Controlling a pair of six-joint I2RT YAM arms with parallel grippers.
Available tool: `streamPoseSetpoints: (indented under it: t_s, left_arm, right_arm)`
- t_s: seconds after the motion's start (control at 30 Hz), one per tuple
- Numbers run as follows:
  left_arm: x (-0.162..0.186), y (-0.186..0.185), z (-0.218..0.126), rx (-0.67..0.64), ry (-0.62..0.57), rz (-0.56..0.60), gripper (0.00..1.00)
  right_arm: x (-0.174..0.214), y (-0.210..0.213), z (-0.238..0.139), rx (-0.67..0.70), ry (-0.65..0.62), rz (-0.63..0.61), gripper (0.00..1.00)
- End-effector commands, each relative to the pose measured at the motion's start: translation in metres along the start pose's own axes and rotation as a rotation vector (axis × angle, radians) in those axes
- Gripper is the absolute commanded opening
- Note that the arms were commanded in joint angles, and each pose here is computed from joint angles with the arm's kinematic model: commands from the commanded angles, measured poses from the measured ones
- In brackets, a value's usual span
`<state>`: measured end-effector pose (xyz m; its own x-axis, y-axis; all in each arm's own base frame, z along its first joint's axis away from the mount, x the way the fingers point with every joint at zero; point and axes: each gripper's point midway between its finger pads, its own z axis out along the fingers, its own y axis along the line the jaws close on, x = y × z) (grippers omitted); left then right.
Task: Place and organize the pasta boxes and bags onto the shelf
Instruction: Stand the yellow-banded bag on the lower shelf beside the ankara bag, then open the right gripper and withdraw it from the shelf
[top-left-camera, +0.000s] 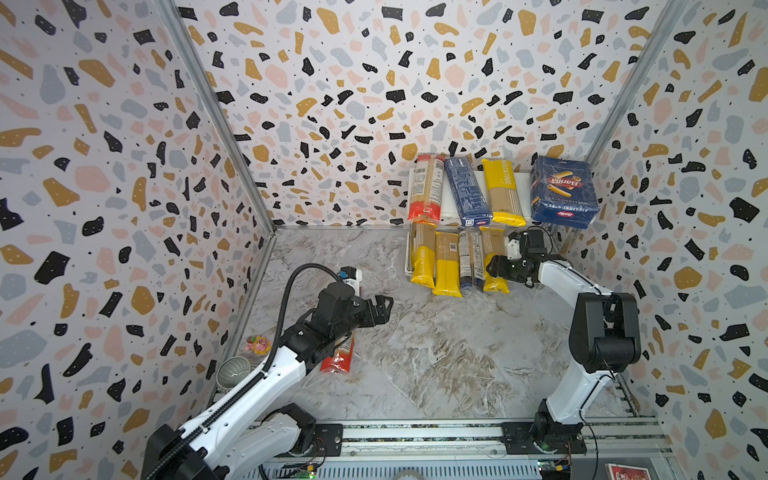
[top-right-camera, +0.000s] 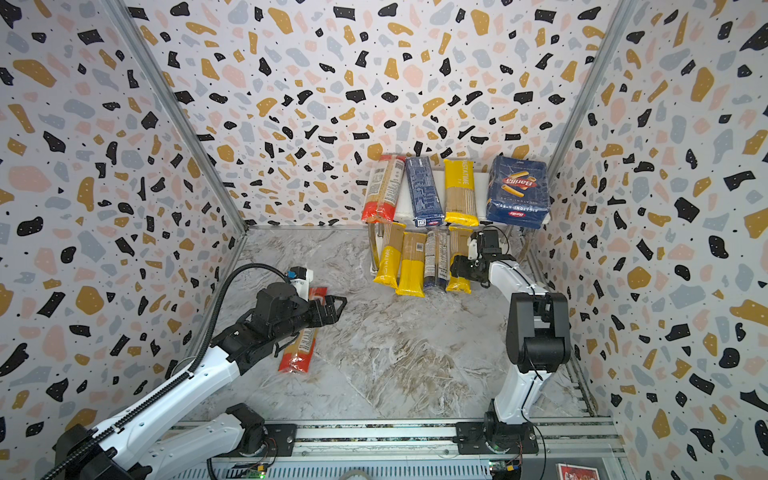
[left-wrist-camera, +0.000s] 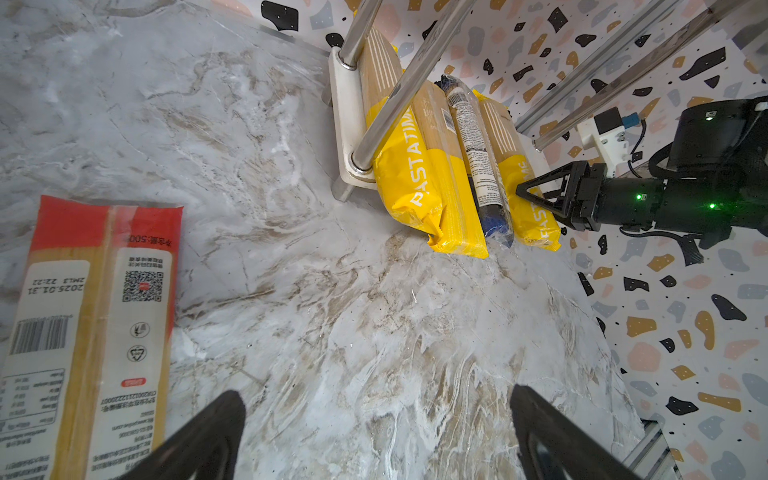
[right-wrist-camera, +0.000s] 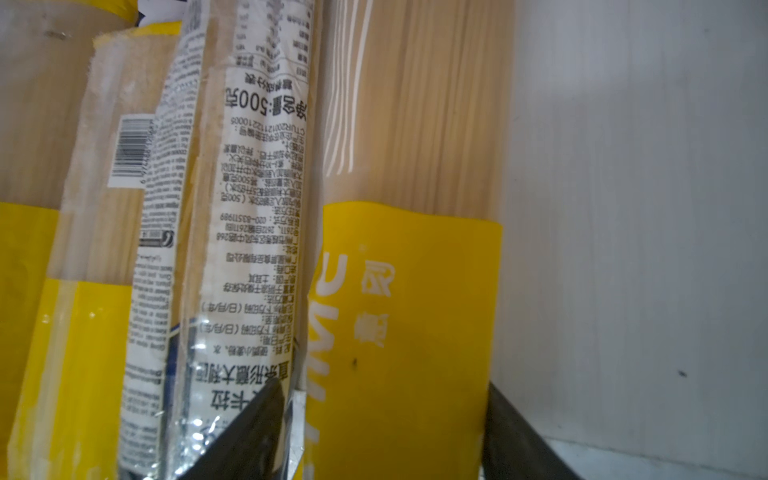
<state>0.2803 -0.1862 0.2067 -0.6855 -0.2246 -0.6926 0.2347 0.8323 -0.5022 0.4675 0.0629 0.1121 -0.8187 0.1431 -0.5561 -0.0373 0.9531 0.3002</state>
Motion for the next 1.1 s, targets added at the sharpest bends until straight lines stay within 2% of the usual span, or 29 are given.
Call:
streamPoseSetpoints:
  t_s: [0.0,0.27,0.53,0.8,1.07]
  left_arm:
    - [-0.004,0.001,-0.004,0.004,-0.026,0.016,0.99]
    - [0.005,0.032,-0.002,-0.109,-0.017,0.018,1.00]
    - [0.021,0.074,0.003,-0.234,-0.013,-0.056,1.00]
    - [0.039,0.116,0.003,-0.376,-0.007,-0.129,1.00]
    - [0.054,0.159,-0.010,-0.540,-0.093,-0.231,1.00]
  right_arm:
    - [-0.028,0.013,-0.029,-0.007,-0.099,-0.034,0.79]
    - [-0.020,0.008,-0.054,0.043,-0.128,-0.034,0.90]
    - [0.013,0.015,-0.078,0.015,-0.117,-0.017,0.92]
    - [0.061,0.071,-0.121,-0.091,-0.117,-0.122,0.93]
    - [0.117,0.141,-0.160,-0.276,-0.115,-0.245,0.94]
